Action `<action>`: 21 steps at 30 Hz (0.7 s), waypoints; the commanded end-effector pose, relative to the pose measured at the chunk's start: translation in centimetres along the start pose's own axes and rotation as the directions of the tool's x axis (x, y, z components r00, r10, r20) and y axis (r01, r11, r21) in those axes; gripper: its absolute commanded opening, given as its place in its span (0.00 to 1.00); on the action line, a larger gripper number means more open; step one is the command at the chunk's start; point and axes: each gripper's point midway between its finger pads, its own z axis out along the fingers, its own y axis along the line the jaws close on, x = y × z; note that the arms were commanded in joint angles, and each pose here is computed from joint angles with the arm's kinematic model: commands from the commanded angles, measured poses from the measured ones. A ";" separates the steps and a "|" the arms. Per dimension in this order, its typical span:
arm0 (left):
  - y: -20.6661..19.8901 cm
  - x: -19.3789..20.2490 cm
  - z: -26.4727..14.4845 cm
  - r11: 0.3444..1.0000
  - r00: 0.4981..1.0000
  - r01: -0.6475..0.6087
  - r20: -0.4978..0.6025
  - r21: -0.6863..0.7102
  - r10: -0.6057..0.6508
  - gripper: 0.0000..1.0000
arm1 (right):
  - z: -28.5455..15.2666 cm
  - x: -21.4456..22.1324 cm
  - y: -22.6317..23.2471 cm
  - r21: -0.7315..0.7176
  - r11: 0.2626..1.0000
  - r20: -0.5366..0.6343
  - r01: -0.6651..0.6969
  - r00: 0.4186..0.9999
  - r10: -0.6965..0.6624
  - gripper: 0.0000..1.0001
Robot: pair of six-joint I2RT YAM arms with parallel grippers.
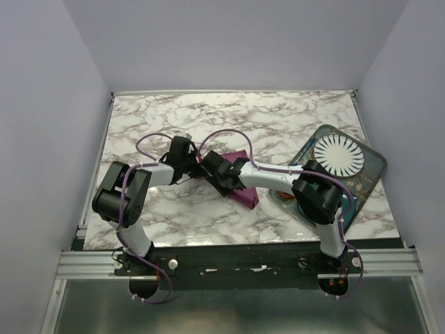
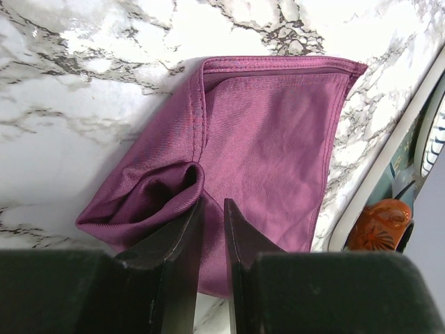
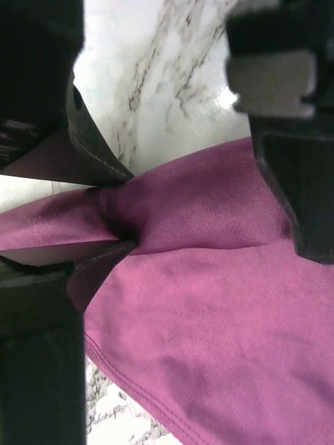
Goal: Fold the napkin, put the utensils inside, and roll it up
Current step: Roll the napkin with the utensil
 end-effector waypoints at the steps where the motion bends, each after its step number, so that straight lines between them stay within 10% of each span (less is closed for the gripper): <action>1: 3.4 2.6 -0.2 0.995 0.996 0.009 -0.087 -0.103 -0.018 0.28 | 1.6 0.3 -0.7 0.070 0.997 0.000 0.026 1.000 -0.026 0.35; 9: -0.2 -1.6 -3.8 0.990 0.994 -0.103 0.036 -0.097 0.107 0.33 | 1.5 1.1 1.4 -0.253 0.961 -0.057 -0.111 0.993 0.100 0.18; 21: -2.5 -1.1 -2.2 0.998 0.998 -0.057 -0.023 0.021 0.057 0.32 | -0.1 1.0 3.0 -0.751 0.541 -0.296 -0.379 0.925 0.238 0.15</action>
